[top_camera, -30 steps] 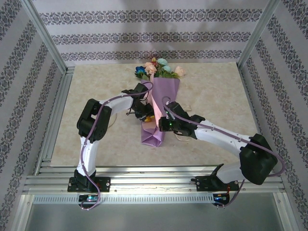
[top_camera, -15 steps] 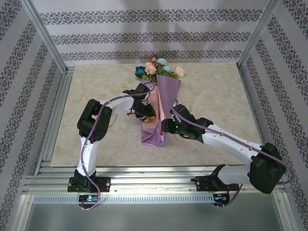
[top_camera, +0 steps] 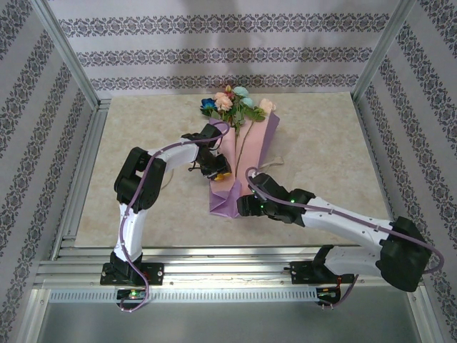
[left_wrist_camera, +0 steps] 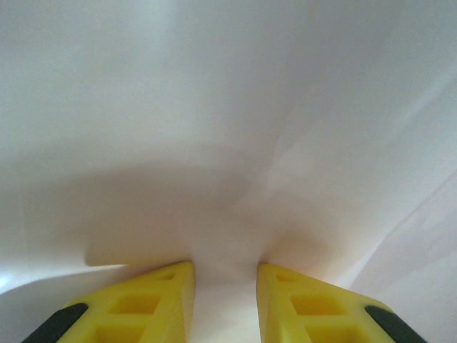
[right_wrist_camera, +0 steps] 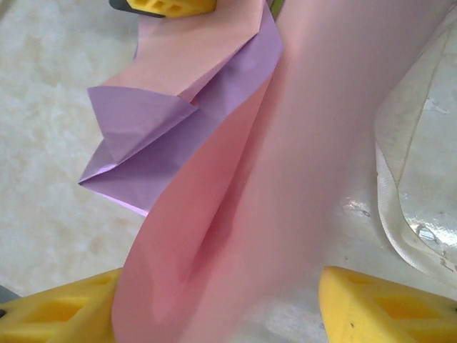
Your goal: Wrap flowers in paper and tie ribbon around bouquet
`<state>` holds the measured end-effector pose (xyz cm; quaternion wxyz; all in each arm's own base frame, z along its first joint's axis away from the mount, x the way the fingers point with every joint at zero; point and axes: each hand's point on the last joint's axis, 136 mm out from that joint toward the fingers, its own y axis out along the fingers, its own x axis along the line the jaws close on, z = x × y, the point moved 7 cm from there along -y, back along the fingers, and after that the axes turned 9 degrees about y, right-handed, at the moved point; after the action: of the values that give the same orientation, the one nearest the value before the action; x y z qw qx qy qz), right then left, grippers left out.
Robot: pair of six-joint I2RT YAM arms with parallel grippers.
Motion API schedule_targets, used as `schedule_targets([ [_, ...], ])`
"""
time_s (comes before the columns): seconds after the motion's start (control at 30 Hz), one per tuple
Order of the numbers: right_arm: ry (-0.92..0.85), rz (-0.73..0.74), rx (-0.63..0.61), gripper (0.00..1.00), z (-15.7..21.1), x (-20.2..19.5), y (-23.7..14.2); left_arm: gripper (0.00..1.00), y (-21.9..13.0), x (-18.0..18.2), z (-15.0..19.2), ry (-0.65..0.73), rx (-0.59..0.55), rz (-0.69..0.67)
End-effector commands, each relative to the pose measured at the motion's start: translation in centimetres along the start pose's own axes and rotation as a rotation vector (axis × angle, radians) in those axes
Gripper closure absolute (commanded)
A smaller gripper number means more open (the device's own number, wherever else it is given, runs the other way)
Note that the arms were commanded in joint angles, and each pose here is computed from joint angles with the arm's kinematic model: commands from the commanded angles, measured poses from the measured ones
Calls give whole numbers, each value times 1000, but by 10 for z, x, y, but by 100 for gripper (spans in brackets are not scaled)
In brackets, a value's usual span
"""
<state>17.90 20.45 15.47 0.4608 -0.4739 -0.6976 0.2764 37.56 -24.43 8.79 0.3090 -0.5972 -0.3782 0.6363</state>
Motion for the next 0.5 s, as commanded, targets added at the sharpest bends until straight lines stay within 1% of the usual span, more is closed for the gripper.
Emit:
schedule_targets([
  [0.0,-32,-36,-24,37,-17,15,11,71,-8,-12,5,-9,-11,78],
  [0.03,-44,-56,-24,40,-23,22,14,71,-7,-13,6,-15,-12,95],
  [0.1,-60,-70,-15,50,-32,32,20,71,-5,-14,7,-29,-13,122],
  [0.27,-84,-99,2,84,-42,47,31,71,-11,-19,10,-48,-39,185],
  [0.3,-86,-98,7,89,-43,48,32,71,-13,-20,10,-50,-46,198],
  [0.37,-92,-110,12,96,-44,51,33,69,-20,-23,11,-60,-65,216],
  [0.47,-93,-118,13,98,-43,51,32,62,-34,-27,14,-68,-96,220],
])
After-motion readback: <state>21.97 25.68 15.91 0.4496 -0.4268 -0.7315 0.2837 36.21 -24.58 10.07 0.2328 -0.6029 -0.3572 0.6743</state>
